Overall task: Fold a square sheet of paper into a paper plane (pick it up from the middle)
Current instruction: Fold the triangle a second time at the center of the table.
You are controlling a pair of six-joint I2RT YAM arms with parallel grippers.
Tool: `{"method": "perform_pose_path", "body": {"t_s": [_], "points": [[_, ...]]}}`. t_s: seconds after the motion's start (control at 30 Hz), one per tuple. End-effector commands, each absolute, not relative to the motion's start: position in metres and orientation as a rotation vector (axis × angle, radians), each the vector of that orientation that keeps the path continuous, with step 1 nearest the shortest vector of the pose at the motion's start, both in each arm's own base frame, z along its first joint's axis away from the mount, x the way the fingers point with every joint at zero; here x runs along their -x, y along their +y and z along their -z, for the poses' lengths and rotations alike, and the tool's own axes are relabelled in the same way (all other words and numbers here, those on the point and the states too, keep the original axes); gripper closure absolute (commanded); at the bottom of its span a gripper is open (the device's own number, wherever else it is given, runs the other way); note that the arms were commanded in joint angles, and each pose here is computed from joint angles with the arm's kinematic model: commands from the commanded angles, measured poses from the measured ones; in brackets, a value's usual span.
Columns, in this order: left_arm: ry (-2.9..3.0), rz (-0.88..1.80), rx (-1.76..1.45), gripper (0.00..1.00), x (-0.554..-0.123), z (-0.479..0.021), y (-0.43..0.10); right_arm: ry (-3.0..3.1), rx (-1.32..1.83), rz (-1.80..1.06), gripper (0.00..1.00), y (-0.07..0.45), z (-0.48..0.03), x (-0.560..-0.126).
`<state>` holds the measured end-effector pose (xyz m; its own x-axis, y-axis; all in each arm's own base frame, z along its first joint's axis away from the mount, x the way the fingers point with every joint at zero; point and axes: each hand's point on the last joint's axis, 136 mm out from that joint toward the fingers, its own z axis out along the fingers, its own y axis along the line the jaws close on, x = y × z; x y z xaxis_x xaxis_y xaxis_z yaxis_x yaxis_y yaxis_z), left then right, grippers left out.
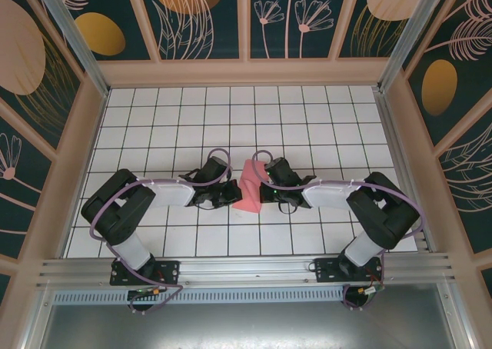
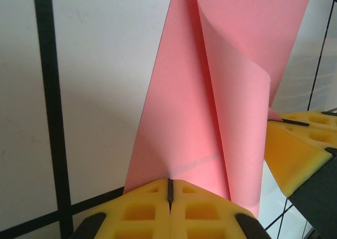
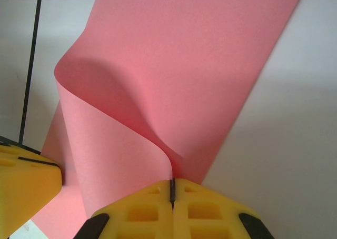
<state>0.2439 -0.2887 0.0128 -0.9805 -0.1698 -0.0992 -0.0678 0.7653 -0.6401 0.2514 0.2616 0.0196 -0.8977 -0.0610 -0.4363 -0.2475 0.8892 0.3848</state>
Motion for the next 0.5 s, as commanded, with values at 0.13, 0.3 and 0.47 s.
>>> {"method": "perform_pose_path", "body": {"t_s": [0.13,0.3,0.47], "points": [[2.878,0.890,0.199,0.97,-0.2372,0.0090,-0.2767,2.606,0.235,-0.577,1.00,0.2622,-0.0293,-0.2616],[2.878,0.889,0.200,0.97,-0.2372,0.0089,-0.2763,2.598,0.246,-0.582,1.00,0.2637,-0.0318,-0.2631],[2.877,0.888,0.199,0.97,-0.2370,0.0089,-0.2763,2.617,0.246,-0.575,1.00,0.2632,-0.0271,-0.2615]]}}
